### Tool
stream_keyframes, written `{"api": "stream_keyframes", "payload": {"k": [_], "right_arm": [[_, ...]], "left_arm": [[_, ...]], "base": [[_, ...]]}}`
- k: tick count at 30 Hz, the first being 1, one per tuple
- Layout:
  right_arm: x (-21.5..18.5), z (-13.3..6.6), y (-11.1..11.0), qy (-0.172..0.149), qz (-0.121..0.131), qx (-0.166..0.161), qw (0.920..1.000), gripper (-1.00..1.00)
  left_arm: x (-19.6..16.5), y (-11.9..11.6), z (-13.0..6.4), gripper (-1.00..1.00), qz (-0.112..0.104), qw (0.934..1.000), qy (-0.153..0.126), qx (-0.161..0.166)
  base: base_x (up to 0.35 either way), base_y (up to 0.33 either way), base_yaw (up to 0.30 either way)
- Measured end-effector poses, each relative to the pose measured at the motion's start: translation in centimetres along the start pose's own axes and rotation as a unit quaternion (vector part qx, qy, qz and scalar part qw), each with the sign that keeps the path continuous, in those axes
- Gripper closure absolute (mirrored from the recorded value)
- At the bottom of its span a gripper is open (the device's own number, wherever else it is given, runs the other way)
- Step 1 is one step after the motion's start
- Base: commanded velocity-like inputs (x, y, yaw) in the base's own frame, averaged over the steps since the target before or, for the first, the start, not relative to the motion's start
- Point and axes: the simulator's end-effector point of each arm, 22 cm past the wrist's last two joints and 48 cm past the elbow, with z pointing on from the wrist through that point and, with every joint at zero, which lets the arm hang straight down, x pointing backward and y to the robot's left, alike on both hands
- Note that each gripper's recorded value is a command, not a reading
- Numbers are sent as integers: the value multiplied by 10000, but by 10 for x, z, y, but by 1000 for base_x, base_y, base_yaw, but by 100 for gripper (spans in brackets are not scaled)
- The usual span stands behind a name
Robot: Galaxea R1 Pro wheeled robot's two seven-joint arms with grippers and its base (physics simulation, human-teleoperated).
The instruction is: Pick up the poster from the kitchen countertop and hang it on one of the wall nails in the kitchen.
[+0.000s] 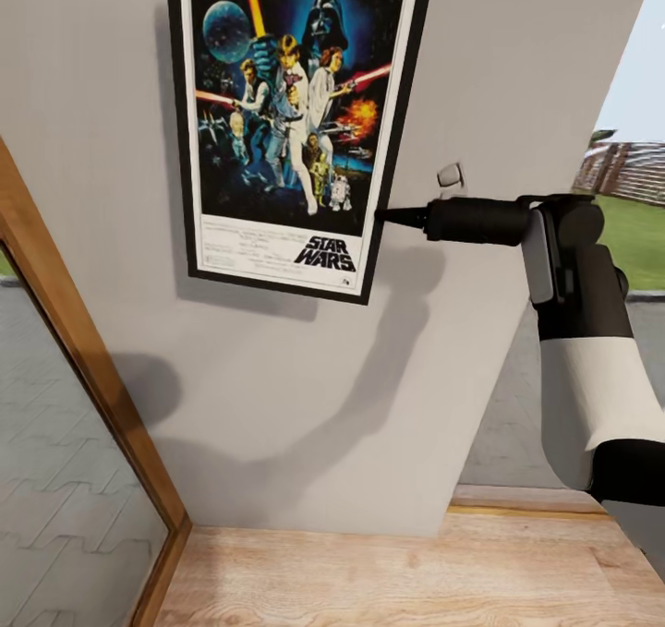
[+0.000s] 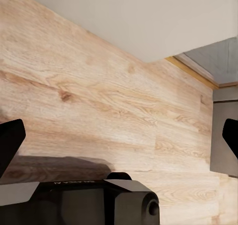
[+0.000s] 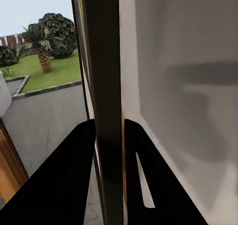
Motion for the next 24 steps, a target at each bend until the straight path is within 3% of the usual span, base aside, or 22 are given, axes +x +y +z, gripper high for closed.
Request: {"api": "stream_keyframes", "payload": {"k": [24], "right_arm": [[6,0,2,7,-20,-1,10000,100]], "left_arm": [[0,0,0,-100,0,10000,-1,0]], "base": [[0,0,0]]}}
